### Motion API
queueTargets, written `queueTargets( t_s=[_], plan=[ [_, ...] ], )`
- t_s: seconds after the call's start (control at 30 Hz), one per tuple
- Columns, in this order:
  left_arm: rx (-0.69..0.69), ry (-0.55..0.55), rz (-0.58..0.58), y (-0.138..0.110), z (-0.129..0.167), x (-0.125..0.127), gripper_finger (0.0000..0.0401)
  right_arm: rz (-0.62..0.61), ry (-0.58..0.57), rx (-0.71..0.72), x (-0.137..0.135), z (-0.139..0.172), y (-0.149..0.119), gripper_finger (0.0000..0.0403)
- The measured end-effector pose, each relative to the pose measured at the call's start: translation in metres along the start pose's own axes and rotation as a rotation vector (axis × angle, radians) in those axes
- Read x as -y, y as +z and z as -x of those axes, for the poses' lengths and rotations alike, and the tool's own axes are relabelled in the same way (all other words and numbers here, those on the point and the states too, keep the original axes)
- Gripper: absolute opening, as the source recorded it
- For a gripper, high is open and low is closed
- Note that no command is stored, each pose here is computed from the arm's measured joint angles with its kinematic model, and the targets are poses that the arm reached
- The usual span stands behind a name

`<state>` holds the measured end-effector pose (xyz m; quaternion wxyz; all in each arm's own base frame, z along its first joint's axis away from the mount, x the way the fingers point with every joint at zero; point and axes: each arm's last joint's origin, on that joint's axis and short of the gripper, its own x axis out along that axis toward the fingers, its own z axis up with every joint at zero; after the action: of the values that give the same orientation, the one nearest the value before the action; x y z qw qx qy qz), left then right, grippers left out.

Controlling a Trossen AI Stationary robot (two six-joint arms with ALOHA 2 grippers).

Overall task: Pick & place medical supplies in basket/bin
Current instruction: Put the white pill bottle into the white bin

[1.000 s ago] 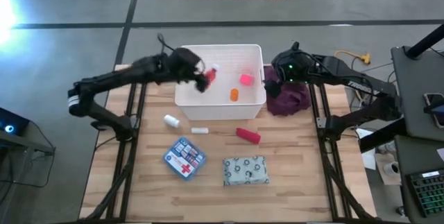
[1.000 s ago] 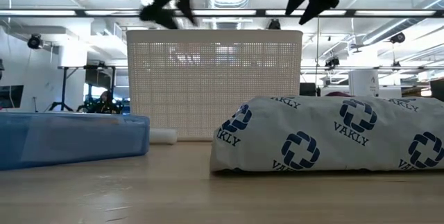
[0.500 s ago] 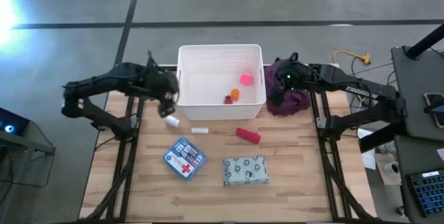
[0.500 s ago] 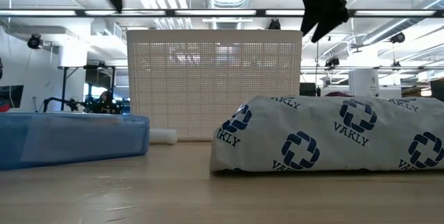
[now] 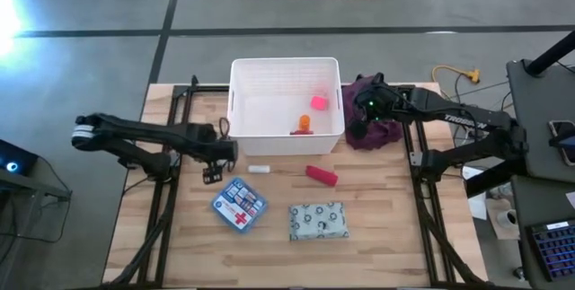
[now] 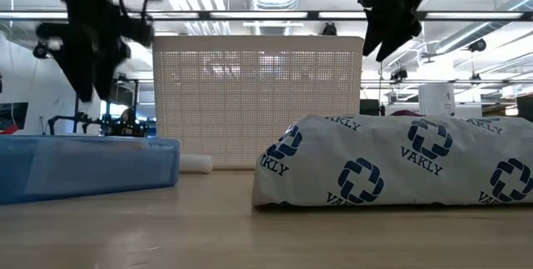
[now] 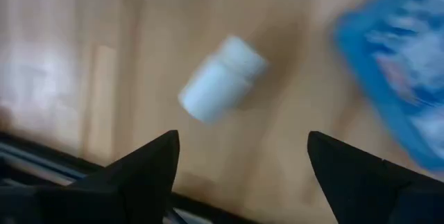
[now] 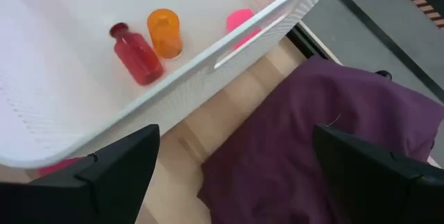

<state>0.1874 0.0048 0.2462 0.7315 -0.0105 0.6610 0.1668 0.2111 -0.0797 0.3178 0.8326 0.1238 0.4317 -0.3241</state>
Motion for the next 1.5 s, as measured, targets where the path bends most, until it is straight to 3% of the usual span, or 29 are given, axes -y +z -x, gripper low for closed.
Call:
queueTargets(
  t_s=[0.27,0.57,0.67,0.8,0.93,1.07,1.23,1.4,1.5],
  plan=[
    [-0.066,0.014,-0.203,0.003,-0.049,0.006,0.0299,-0.002,0.000,-0.001,0.000,-0.002,-0.001,0.0368],
    [-0.139,0.024,-0.160,0.007,-0.085,-0.005,0.0299,-0.007,-0.001,-0.002,0.000,-0.002,-0.001,0.0368],
    [-0.180,-0.049,-0.171,0.010,-0.092,-0.005,0.0294,-0.009,-0.001,-0.002,0.000,-0.002,-0.001,0.0368],
    [-0.200,-0.072,-0.185,0.015,-0.096,-0.003,0.0263,-0.012,-0.002,-0.007,0.000,-0.002,-0.002,0.0368],
    [-0.190,-0.079,-0.163,0.020,-0.094,-0.002,0.0207,-0.017,-0.003,-0.007,0.000,-0.002,-0.002,0.0368],
    [-0.171,-0.108,-0.060,0.022,-0.085,-0.003,0.0157,-0.020,-0.003,-0.008,0.000,-0.002,-0.002,0.0368],
    [-0.116,-0.157,0.164,0.014,-0.059,-0.008,0.0140,-0.028,-0.004,-0.009,0.000,-0.002,-0.002,0.0368],
    [0.035,-0.198,0.752,0.000,-0.030,-0.018,0.0139,-0.036,-0.004,-0.009,0.000,-0.002,-0.002,0.0368],
    [0.091,-0.196,0.982,-0.010,-0.028,-0.020,0.0140,-0.040,-0.007,-0.006,0.000,-0.002,-0.002,0.0368]
  ],
)
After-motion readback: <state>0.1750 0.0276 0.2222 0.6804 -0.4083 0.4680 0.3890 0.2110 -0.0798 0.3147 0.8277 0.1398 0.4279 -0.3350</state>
